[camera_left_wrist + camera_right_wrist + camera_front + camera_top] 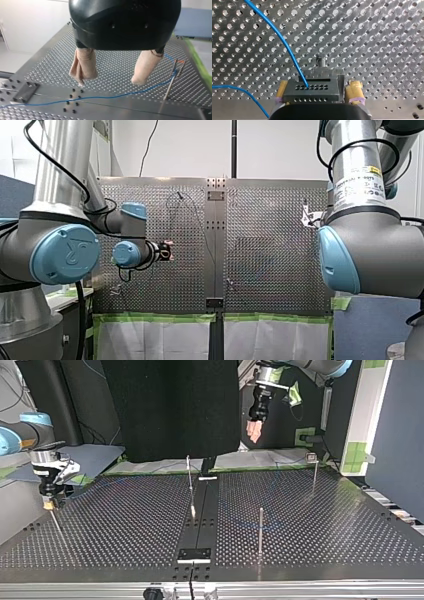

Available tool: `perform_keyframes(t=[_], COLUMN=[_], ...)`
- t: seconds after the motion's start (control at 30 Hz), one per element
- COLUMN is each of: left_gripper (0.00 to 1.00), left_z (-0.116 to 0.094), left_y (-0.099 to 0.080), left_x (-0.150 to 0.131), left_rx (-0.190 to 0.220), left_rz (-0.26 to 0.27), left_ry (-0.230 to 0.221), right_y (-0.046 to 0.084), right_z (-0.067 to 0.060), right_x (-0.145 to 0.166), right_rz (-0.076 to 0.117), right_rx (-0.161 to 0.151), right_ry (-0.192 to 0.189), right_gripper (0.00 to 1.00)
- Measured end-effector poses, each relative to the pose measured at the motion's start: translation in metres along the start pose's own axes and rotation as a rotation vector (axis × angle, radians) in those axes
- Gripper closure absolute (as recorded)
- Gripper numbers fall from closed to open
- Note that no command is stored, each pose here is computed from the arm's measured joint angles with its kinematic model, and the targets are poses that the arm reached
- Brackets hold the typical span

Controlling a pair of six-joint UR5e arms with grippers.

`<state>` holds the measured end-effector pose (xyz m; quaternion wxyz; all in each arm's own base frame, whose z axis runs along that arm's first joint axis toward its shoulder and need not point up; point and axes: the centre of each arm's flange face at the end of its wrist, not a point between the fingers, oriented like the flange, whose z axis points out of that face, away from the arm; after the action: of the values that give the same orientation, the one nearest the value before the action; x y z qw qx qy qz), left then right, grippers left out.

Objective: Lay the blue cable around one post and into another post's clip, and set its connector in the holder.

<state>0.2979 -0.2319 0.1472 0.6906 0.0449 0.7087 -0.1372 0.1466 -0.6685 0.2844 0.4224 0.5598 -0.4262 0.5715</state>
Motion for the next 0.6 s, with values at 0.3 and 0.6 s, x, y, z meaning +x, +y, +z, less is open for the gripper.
perform_keyframes(t=[0.3,0.6], left_gripper=[0.00,0.00], left_z=[0.006,-0.005], left_y=[0.001,0.009], left_x=[-0.007,0.002], left_rx=[-0.009,-0.079], left_rz=[0.036,0.100], left_ry=[-0.076,-0.002], right_y=[0.000,0.000], right_z=[0.000,0.000], right_x=[0.000,0.000], right_rz=[0.000,0.000], right_rx=[0.000,0.000], right_ry=[0.000,0.000], right_gripper=[0.00,0.00])
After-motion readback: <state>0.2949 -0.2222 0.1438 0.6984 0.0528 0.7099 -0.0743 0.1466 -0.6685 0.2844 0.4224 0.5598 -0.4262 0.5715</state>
